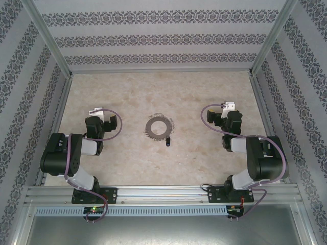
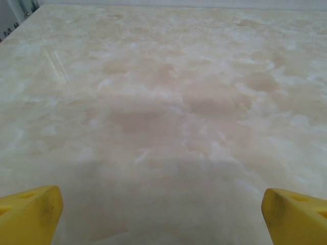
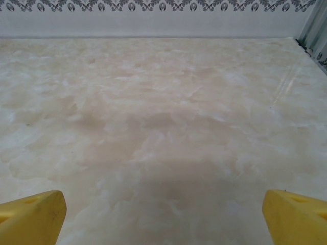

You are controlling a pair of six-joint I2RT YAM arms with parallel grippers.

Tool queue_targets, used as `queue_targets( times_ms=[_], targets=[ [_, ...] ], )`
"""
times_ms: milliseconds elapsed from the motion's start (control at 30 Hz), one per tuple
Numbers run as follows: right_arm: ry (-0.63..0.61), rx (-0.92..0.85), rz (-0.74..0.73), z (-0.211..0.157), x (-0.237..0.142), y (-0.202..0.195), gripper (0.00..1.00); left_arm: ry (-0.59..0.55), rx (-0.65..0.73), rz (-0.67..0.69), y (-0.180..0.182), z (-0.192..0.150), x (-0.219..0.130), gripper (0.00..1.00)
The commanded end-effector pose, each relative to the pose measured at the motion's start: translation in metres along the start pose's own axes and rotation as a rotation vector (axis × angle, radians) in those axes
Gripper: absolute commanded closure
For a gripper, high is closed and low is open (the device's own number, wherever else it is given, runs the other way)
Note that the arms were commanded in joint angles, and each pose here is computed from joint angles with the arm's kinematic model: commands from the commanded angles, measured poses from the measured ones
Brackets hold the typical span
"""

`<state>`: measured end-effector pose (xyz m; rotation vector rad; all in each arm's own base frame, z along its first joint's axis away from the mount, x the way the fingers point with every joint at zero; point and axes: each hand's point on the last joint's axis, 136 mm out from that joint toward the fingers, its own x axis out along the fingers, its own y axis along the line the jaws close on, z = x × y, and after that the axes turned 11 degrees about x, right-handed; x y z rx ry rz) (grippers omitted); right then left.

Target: Put the keys on the keyring

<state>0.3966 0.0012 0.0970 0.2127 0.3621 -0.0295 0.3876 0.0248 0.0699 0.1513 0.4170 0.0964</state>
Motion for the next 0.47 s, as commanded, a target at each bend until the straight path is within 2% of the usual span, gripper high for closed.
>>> queue_targets(
  times_ms=[0,433],
  targets=[
    [-0.04,-0.002,-0.009,0.0069,-0.0017,0.0021,0.02,-0.077,0.009,-0.001,0.0025,0.0205,0.0006,0.0],
    [-0.04,-0.002,-0.004,0.0069,-0.0017,0.0025,0.02,-0.075,0.01,-0.001,0.0025,0.0206,0.0009,0.0]
  ],
)
